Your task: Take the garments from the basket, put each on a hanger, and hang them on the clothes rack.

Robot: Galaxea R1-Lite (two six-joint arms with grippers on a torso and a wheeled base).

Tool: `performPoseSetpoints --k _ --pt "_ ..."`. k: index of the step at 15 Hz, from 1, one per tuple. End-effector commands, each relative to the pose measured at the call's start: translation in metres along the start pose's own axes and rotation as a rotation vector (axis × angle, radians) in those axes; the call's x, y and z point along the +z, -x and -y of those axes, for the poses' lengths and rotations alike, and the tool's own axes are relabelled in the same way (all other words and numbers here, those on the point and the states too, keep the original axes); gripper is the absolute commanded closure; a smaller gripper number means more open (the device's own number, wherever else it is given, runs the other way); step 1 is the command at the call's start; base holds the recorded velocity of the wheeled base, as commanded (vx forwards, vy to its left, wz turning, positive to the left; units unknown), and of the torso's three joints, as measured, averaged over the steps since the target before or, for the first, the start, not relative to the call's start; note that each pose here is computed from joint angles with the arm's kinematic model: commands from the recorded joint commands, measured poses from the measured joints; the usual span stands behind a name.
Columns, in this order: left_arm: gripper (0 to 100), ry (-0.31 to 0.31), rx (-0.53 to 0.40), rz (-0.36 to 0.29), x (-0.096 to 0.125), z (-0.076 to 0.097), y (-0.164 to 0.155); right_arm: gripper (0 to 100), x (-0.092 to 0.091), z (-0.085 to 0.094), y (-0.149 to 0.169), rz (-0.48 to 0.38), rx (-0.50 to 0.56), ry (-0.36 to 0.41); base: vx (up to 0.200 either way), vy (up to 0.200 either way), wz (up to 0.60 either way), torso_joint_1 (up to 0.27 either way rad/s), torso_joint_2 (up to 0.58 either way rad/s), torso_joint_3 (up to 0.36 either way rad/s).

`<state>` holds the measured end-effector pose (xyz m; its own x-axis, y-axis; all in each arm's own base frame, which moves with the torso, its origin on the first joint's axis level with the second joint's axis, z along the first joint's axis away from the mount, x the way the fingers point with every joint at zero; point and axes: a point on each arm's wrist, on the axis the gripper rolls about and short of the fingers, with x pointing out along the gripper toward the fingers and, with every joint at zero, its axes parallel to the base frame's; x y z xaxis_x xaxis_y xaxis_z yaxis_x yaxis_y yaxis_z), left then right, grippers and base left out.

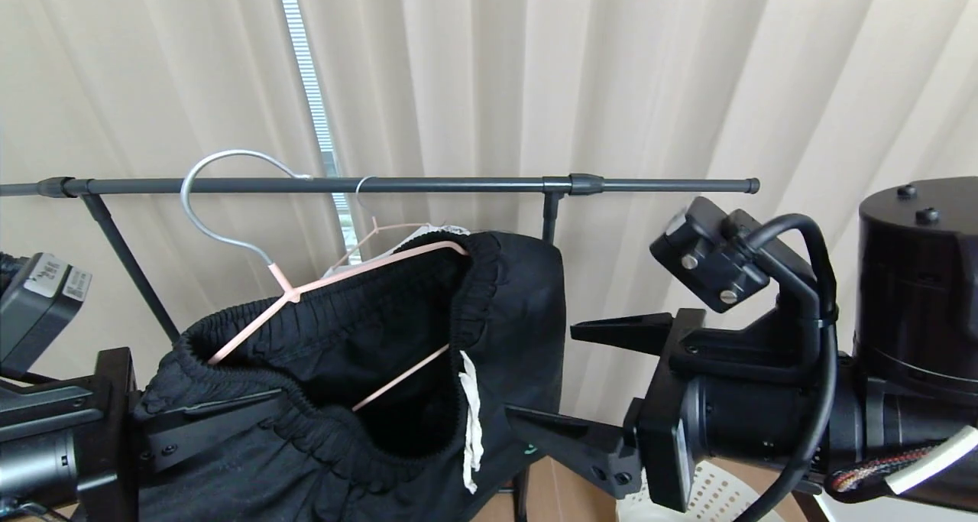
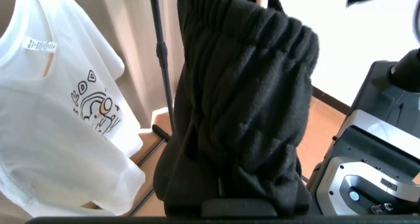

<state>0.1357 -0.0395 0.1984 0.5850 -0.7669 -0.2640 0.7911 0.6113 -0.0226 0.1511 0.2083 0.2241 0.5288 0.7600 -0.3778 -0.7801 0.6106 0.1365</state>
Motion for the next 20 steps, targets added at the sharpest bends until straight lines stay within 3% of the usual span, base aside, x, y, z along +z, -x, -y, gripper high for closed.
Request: performPoseSetpoints --k 1,5,8,13,14,17,20 --pt "100 0.002 0.002 -0.002 -0.001 -0.003 -0.003 0 0.008 -0.022 -0.021 -0.030 -0.038 -0.036 0.000 0.000 0.00 0.000 0.00 0.000" --pt "100 0.004 0.001 -0.004 -0.001 -0.004 -0.004 0 0.018 -0.042 -0.044 -0.098 -0.164 -0.146 0.000 0.000 0.00 0.000 0.00 0.000" --pt "100 0.004 -0.001 -0.005 -0.001 -0.005 -0.005 0 0.016 -0.052 -0.051 -0.105 -0.186 -0.151 0.000 0.000 0.00 0.000 0.00 0.000" --pt "100 -0.009 0.003 0.013 0.001 -0.005 -0.005 0 0.004 -0.051 -0.078 -0.128 -0.305 -0.140 0.000 0.000 0.00 0.000 0.00 0.000" --pt "100 -0.009 0.003 0.013 0.001 -0.005 -0.005 100 0.005 -0.051 -0.078 -0.124 -0.303 -0.141 0.000 0.000 0.00 0.000 0.00 0.000" --pt "100 -0.008 0.003 0.012 0.001 -0.005 -0.006 100 0.005 -0.053 -0.078 -0.122 -0.304 -0.137 0.000 0.000 0.00 0.000 0.00 0.000" --pt "100 -0.001 0.001 0.004 0.001 -0.007 -0.008 100 0.005 -0.070 -0.068 -0.113 -0.262 -0.116 0.000 0.000 0.00 0.000 0.00 0.000"
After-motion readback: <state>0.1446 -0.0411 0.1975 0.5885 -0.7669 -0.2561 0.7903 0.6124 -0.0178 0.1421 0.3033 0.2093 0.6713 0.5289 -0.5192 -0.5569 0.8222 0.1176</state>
